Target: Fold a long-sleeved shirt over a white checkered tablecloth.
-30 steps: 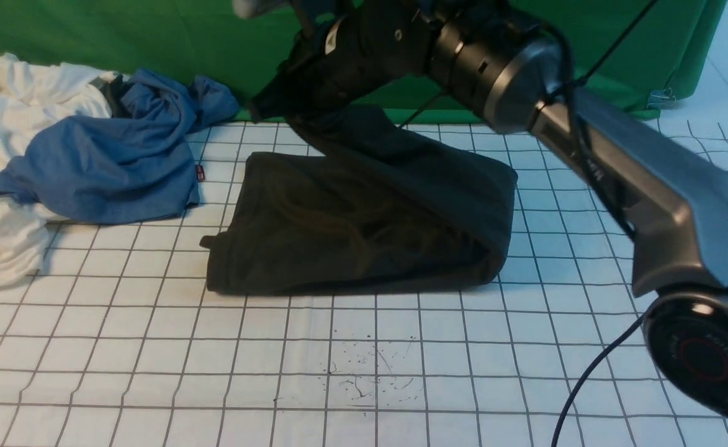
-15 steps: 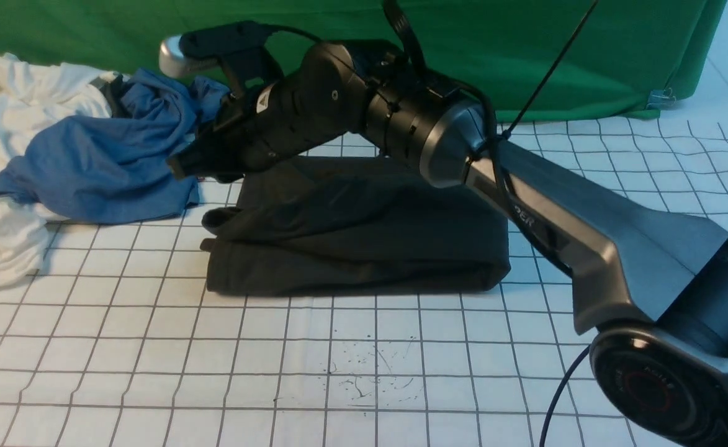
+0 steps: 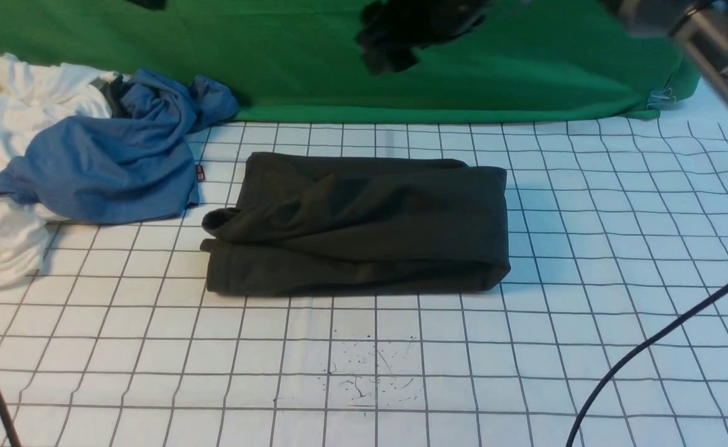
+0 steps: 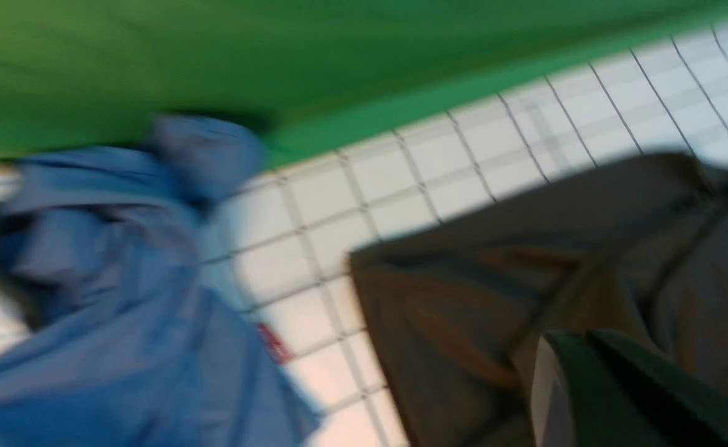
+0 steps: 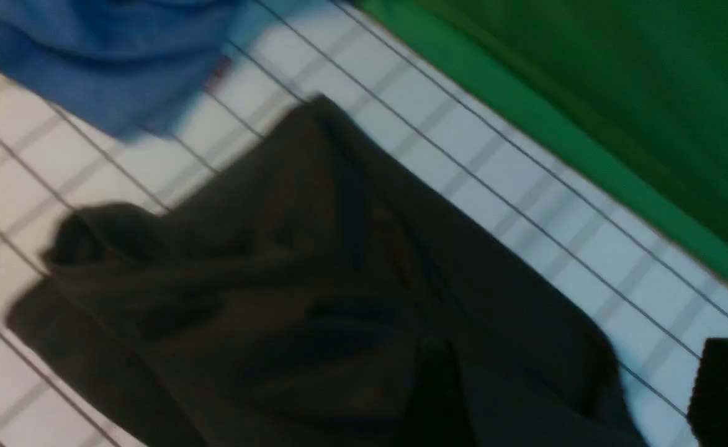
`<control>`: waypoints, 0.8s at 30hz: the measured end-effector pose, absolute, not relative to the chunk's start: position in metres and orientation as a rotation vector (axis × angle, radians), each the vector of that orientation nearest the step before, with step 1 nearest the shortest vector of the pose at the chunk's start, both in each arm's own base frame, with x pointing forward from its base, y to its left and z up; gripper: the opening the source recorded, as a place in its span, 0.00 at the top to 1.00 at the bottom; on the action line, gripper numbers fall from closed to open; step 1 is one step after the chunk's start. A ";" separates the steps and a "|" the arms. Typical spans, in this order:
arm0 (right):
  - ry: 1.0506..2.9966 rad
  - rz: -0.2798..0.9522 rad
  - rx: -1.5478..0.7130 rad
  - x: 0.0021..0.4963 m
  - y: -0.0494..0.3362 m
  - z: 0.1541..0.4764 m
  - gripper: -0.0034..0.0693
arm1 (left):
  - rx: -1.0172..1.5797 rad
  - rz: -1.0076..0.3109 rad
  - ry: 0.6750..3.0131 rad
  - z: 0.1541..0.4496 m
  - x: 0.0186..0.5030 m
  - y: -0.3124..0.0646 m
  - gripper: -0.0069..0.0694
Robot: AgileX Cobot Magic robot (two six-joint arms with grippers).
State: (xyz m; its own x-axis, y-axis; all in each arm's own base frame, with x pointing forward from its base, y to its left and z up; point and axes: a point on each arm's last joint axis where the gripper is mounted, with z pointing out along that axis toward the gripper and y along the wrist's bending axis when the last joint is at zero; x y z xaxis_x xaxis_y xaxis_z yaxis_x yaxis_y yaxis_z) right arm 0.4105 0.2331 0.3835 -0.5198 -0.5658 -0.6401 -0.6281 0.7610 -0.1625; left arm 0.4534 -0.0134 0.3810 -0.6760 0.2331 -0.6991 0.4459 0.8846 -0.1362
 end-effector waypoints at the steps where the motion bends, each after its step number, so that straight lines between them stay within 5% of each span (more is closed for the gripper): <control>1: 2.272 0.069 -0.864 0.411 0.219 0.390 0.25 | 0.550 -0.414 2.356 0.367 0.457 -0.031 0.95; 6: 2.313 -0.007 -0.791 0.407 0.180 0.406 0.28 | 0.690 -0.469 2.480 0.308 0.472 -0.079 0.94; 11: 2.337 -0.030 -0.796 0.400 0.167 0.409 0.28 | 0.752 -0.476 2.545 0.272 0.480 -0.102 0.81; 19: 2.453 -0.052 -0.865 0.398 0.166 0.375 0.28 | 0.777 -0.505 2.591 0.232 0.489 -0.120 0.17; 21: 2.480 -0.059 -0.886 0.399 0.166 0.366 0.28 | 0.771 -0.510 2.595 0.228 0.491 -0.120 0.06; 24: 2.502 -0.064 -0.904 0.399 0.166 0.358 0.28 | 0.769 -0.519 2.604 0.223 0.492 -0.121 0.04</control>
